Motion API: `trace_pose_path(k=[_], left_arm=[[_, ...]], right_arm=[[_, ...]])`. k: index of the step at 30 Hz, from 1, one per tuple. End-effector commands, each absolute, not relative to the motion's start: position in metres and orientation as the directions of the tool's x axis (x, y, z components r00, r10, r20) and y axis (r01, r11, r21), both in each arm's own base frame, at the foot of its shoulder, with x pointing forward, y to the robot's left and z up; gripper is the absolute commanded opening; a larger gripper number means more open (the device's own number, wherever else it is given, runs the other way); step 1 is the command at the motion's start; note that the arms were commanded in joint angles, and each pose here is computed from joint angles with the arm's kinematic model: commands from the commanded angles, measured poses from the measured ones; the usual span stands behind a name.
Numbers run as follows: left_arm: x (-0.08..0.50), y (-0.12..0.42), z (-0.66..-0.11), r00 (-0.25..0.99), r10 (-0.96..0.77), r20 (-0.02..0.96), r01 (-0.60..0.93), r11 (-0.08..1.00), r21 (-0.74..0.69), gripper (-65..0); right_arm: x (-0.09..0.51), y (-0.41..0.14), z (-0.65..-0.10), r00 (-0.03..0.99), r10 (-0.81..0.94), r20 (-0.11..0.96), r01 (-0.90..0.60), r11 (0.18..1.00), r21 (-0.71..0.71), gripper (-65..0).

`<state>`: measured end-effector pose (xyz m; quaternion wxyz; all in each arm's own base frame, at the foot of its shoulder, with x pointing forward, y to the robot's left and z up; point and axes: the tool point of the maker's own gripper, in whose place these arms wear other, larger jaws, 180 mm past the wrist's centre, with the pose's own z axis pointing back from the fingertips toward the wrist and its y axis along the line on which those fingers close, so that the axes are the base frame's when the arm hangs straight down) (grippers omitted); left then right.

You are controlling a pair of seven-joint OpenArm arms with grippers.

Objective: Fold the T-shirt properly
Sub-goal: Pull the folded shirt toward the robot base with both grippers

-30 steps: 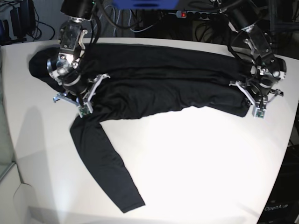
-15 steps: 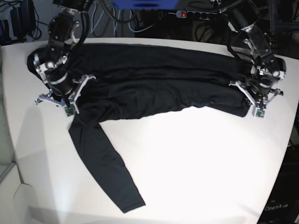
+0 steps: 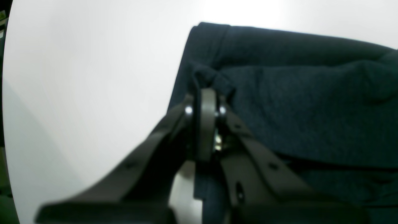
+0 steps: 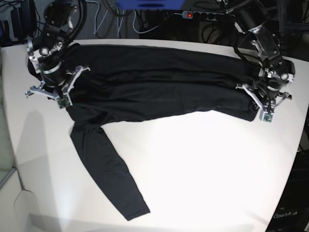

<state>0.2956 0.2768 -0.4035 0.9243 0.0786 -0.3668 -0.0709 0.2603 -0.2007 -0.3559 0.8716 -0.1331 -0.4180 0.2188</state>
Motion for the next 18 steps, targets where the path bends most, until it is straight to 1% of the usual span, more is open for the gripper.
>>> trace_pose_path(k=[1, 6, 11, 18], left_arm=[[0.306, 0.282, -0.389, 0.686, -0.196, 0.701, 0.062, 0.975, 0.213, -65.0], [0.305, 0.283, -0.389, 0.687, -0.199, 0.699, 0.062, 0.974, 0.217, -65.0], [0.305, 0.284, -0.389, 0.686, -0.200, 0.699, 0.060, 0.974, 0.219, -65.0], [0.306, 0.284, -0.388, 0.685, -0.200, 0.701, 0.060, 0.974, 0.219, -65.0]], right_arm=[[0.263, -0.206, -0.346, 0.535, 0.491, 0.688, -0.244, 0.869, -0.431, -65.0], [0.253, -0.244, -0.338, 0.553, 0.449, 0.702, -0.137, 0.880, -0.456, -65.0], [0.236, -0.268, -0.334, 0.552, 0.416, 0.722, -0.062, 0.884, -0.463, -65.0], [0.207, -0.250, -0.344, 0.512, 0.403, 0.759, -0.088, 0.903, -0.420, -65.0]])
